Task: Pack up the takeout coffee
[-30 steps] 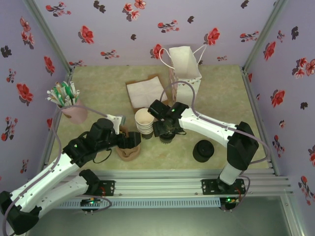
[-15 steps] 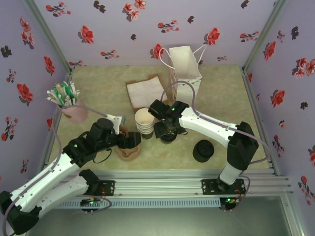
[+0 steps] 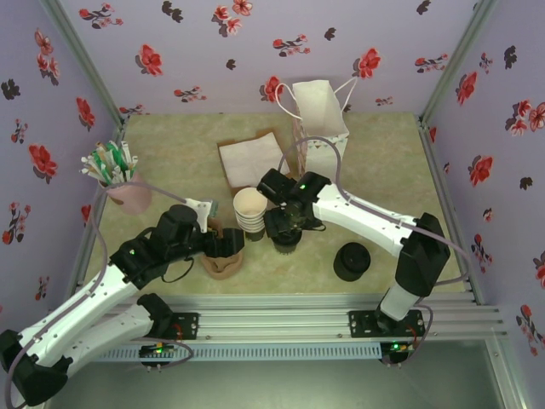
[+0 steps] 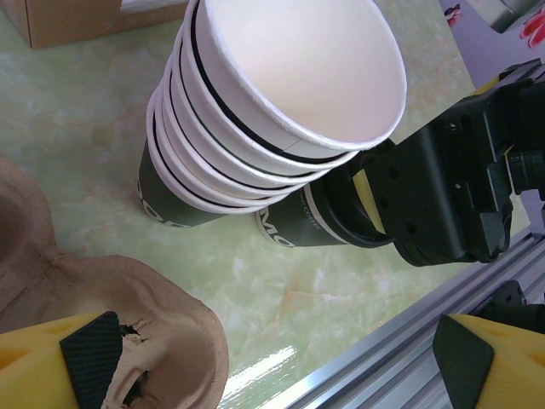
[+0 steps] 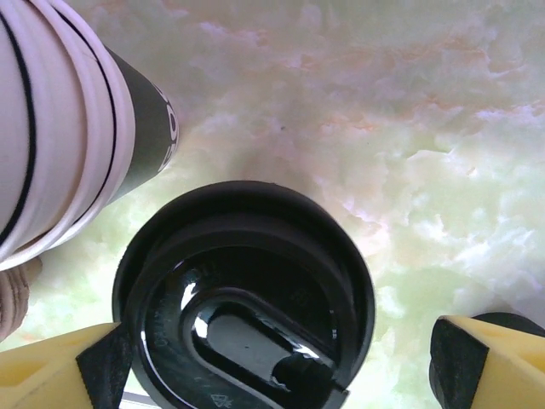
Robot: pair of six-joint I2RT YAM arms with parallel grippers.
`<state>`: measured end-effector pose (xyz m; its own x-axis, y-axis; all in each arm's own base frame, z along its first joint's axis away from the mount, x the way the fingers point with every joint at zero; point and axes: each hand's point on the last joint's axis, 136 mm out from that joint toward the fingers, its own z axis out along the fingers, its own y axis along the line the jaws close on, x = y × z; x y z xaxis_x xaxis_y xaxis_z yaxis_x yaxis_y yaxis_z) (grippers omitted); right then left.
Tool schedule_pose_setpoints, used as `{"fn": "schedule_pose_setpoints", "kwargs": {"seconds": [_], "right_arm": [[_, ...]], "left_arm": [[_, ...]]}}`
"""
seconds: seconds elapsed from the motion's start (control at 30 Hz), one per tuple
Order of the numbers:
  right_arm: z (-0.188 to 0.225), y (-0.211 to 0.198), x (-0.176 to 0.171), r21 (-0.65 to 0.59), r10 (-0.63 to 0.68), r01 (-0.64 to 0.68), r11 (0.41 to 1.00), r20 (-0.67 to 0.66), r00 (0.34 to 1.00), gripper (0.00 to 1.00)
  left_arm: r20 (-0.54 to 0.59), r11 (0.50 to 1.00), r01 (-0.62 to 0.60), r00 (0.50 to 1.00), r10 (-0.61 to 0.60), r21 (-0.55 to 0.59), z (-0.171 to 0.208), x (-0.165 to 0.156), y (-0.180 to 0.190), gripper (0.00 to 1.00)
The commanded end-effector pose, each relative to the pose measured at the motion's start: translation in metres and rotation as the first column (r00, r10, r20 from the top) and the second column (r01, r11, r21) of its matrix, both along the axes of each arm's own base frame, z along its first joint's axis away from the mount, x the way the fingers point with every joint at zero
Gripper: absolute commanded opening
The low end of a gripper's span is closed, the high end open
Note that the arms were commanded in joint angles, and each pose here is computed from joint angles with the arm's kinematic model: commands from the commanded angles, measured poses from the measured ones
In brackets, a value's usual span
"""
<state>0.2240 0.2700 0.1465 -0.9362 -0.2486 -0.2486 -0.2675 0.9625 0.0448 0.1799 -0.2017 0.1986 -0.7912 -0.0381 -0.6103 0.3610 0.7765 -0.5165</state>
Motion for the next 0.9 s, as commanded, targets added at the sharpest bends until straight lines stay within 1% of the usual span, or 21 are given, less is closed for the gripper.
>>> {"fn": "schedule_pose_setpoints", "kwargs": {"seconds": [0.0,0.07,0.13,0.27,0.4,0.53,0.6,0.73,0.77,0.8,0.87], "right_arm": [[0.019,0.003,-0.004,0.050,0.019,-0.020,0.999,0.020,1.000,0.93],[0.023,0.004,-0.006,0.069,0.021,-0.022,0.997,0.026,0.999,0.93],[0.027,0.003,-0.007,0.088,0.021,-0.023,0.996,0.028,0.999,0.93],[0.036,-0.005,-0.011,0.123,0.000,-0.006,0.992,0.044,0.999,0.91],[0.043,-0.019,-0.013,0.212,-0.056,0.044,0.976,0.054,0.997,0.79],[0.043,-0.035,-0.013,0.296,-0.119,0.101,0.950,0.041,0.992,0.54],[0.039,-0.041,-0.015,0.344,-0.140,0.121,0.931,0.029,0.990,0.42],[0.034,-0.049,-0.015,0.421,-0.177,0.162,0.892,-0.003,0.984,0.08],[0.032,-0.050,-0.014,0.436,-0.183,0.170,0.884,-0.011,0.983,0.03],[0.029,-0.051,-0.014,0.454,-0.190,0.181,0.873,-0.026,0.981,0.00],[0.023,-0.053,-0.014,0.480,-0.201,0.200,0.854,-0.049,0.978,0.00]], "left_arm": [[0.011,0.999,-0.007,1.000,0.008,-0.037,0.014,0.004,-0.003,0.96],[0.009,0.999,-0.002,1.000,0.003,-0.036,0.015,0.003,-0.004,0.95],[0.007,0.999,0.005,1.000,-0.005,-0.033,0.017,0.003,-0.006,0.91],[0.023,0.999,0.041,0.999,-0.041,-0.007,0.025,-0.002,-0.014,0.79],[0.064,0.996,0.070,0.995,-0.074,0.063,0.038,-0.008,-0.025,0.63],[0.099,0.983,0.106,0.988,-0.122,0.150,0.049,-0.016,-0.042,0.45],[0.104,0.973,0.126,0.984,-0.148,0.194,0.050,-0.018,-0.055,0.39],[0.090,0.950,0.160,0.978,-0.190,0.268,0.043,-0.018,-0.082,0.28],[0.082,0.946,0.164,0.978,-0.194,0.280,0.040,-0.016,-0.087,0.27],[0.072,0.941,0.169,0.977,-0.198,0.294,0.036,-0.015,-0.094,0.27],[0.048,0.927,0.189,0.975,-0.215,0.323,0.029,-0.011,-0.108,0.27]]}}
